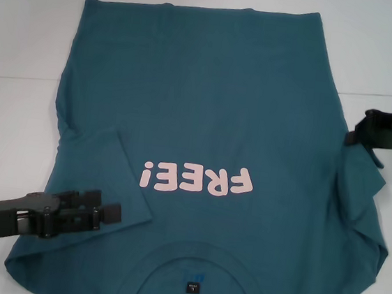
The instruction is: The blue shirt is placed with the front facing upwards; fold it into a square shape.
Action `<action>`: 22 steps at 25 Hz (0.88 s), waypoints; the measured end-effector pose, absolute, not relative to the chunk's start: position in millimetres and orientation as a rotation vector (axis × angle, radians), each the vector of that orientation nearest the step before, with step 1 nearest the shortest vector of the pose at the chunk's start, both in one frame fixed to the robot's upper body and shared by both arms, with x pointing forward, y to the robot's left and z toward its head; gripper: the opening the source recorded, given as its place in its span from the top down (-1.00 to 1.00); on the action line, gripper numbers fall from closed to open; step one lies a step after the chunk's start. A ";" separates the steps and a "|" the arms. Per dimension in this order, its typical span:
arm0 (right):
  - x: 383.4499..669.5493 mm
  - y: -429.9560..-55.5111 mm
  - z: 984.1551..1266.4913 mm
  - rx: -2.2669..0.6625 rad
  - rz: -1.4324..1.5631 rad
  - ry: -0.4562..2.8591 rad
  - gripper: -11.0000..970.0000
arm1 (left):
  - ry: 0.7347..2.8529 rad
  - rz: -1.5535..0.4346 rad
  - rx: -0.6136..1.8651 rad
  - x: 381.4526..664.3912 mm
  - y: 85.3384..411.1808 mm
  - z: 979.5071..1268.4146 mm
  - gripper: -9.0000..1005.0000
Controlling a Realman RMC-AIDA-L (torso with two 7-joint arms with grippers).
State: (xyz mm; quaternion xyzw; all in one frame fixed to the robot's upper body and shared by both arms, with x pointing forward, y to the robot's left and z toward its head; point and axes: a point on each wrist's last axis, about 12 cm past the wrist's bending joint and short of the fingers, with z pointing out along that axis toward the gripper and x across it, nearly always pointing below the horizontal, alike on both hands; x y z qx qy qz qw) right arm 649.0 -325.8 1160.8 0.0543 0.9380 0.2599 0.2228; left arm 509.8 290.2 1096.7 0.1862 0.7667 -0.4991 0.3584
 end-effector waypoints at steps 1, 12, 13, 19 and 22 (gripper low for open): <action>651.7 -323.6 1160.9 0.151 0.712 2.581 0.78 | 1.978 -1.287 0.480 510.0 290.2 1096.7 -0.89; 668.3 -297.3 1163.9 0.085 0.677 2.564 0.75 | 1.980 -1.279 0.470 511.0 291.1 1096.7 -0.89; 668.2 -295.7 1163.3 0.071 0.669 2.571 0.75 | 1.980 -1.279 0.470 511.0 291.2 1096.7 -0.89; 668.6 -293.0 1163.1 0.031 0.639 2.591 0.73 | 1.976 -1.278 0.466 511.3 291.6 1097.1 -0.89; 670.9 -292.8 1166.9 0.018 0.630 2.584 0.72 | 1.970 -1.276 0.462 512.0 292.1 1098.0 -0.89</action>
